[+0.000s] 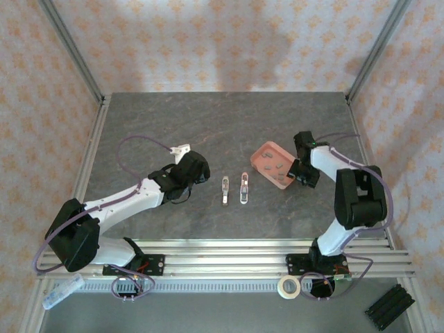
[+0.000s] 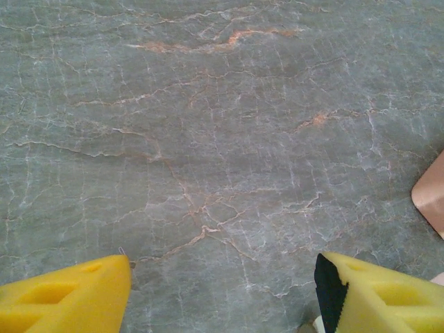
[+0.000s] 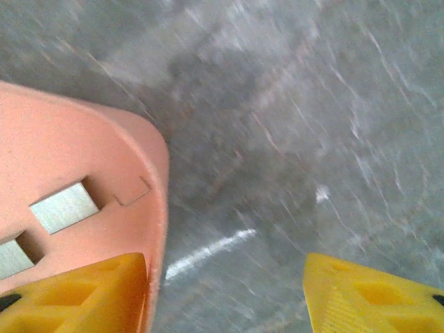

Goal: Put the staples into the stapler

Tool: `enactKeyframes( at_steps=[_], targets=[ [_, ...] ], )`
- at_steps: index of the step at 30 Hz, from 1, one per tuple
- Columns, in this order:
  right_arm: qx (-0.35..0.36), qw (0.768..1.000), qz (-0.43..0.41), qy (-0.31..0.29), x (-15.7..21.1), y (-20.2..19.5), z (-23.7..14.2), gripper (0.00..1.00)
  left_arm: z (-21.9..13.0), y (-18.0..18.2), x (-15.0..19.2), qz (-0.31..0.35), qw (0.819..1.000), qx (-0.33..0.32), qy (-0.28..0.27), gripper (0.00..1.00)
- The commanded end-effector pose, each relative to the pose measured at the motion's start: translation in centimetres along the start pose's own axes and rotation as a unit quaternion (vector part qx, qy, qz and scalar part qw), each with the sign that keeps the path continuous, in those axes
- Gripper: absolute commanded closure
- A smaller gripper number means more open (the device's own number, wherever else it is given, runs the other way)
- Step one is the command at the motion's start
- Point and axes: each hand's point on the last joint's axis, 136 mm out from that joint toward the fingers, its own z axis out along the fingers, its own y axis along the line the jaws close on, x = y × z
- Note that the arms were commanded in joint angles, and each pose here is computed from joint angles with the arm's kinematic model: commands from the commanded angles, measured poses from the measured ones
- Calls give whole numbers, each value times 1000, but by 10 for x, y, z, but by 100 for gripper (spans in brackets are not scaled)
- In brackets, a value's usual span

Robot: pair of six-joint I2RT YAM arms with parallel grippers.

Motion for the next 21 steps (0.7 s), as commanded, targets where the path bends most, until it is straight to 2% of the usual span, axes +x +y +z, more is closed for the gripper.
enactKeyframes(
  at_steps=[1,14,21],
  targets=[
    [6,1000,16,18,25,-16,-3,39,-3,-7,-11,-1,1000,11,-12,29],
    [-5,998,45,48,100,-39,-15,39,-2,-8,-5,2,1000,24,-3,29],
    [-25,998,47,37,113,-43,-38,39,-3,-8,-2,3,999,33,-1,29]
  ],
)
